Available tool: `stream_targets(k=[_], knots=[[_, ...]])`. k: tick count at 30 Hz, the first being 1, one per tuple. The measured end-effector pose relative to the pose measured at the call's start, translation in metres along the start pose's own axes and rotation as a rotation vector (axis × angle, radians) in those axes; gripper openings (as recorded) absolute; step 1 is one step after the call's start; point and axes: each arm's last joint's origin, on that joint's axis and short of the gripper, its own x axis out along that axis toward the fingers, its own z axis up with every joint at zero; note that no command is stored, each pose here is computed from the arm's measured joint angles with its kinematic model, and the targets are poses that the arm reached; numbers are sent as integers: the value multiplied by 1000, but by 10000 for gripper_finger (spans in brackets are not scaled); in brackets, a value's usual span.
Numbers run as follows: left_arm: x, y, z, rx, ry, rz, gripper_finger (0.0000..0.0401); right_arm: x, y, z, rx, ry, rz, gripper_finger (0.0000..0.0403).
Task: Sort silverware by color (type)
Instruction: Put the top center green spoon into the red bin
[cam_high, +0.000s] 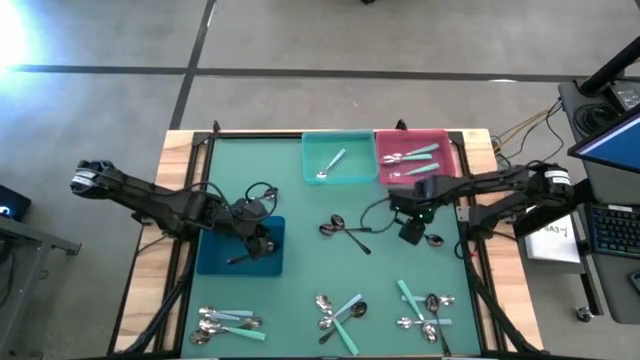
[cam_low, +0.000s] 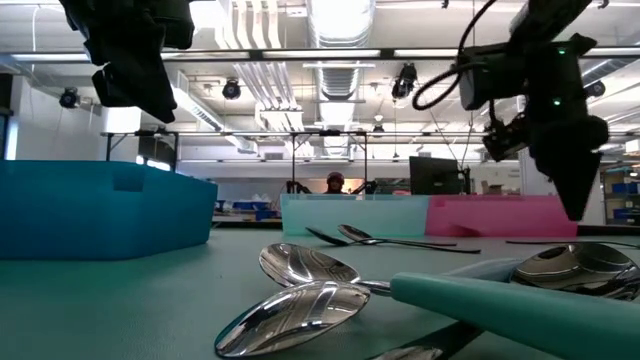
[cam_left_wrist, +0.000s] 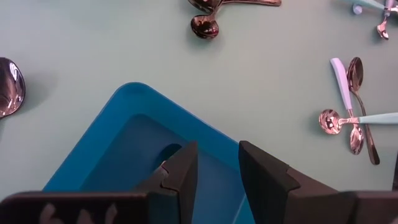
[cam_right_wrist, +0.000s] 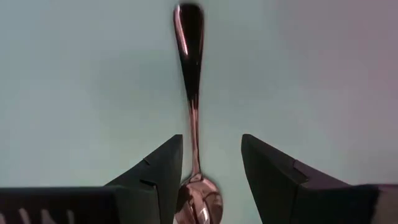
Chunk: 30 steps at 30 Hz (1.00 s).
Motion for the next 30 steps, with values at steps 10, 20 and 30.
stream_targets(k=[10, 20, 30], knots=[[0, 0, 0, -25, 0, 0, 100, 20, 2, -16, 4, 46, -27, 155], [0, 0, 0, -16, 0, 0, 100, 36, 0, -21, 48, 19, -8, 134], [0, 0, 0, -15, -5, 4, 100, 36, 0, -19, 19, 1, 1, 14]])
